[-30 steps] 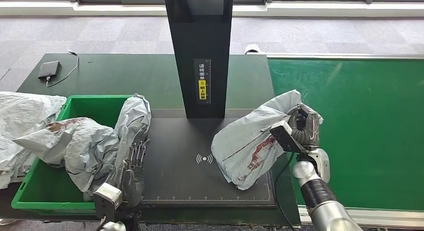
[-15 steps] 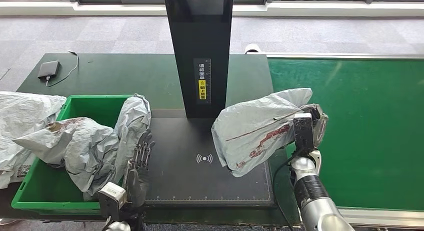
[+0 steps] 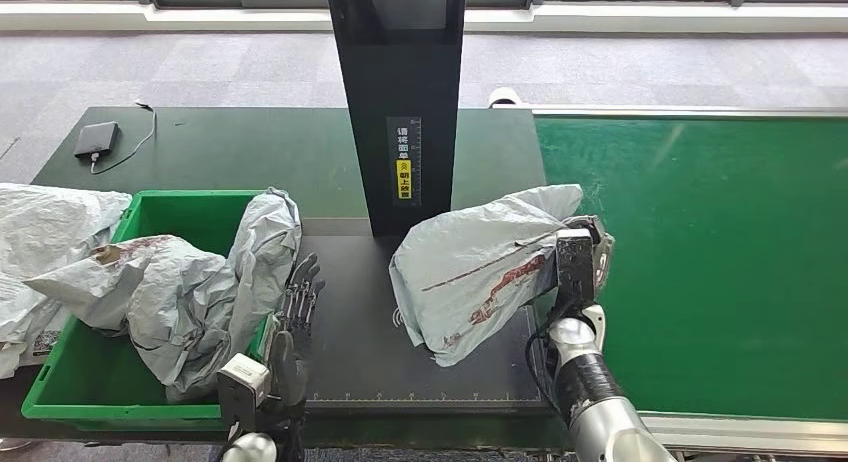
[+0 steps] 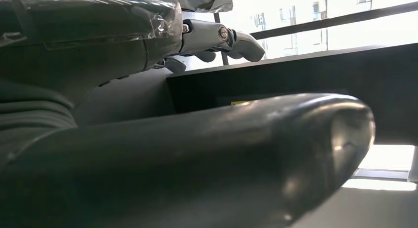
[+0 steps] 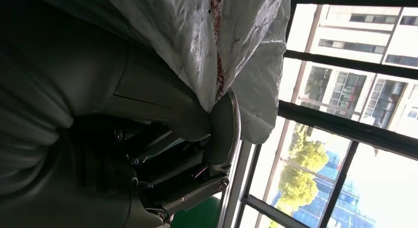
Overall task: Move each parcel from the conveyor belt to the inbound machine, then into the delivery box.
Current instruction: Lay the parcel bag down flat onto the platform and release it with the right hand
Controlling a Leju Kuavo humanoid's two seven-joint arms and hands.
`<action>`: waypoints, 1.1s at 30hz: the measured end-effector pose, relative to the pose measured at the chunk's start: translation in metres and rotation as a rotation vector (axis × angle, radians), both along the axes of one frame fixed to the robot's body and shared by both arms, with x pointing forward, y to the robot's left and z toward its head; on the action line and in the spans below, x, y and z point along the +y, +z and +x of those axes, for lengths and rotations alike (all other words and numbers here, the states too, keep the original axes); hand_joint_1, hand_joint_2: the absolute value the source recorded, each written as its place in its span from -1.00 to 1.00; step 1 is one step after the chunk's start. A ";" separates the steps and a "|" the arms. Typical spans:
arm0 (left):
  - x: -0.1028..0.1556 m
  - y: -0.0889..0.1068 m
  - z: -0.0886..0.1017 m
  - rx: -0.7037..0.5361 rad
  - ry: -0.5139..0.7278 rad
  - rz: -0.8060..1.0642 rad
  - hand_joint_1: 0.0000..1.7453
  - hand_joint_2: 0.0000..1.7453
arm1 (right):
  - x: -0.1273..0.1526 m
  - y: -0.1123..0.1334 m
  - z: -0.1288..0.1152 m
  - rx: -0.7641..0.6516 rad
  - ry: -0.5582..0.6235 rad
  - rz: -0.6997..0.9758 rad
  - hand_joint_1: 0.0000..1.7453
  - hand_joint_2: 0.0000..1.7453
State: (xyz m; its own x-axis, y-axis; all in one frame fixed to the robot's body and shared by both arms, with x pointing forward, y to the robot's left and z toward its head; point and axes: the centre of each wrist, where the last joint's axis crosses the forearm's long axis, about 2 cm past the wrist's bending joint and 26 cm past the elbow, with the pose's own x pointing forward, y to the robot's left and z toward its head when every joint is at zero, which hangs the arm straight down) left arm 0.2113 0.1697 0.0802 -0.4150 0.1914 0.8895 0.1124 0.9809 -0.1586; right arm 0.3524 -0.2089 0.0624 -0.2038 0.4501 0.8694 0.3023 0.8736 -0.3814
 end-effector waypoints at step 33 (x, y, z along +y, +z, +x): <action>-0.008 0.026 0.012 -0.043 0.134 0.054 -1.00 -1.00 | 0.070 0.023 0.004 0.131 0.261 -0.098 -1.00 1.00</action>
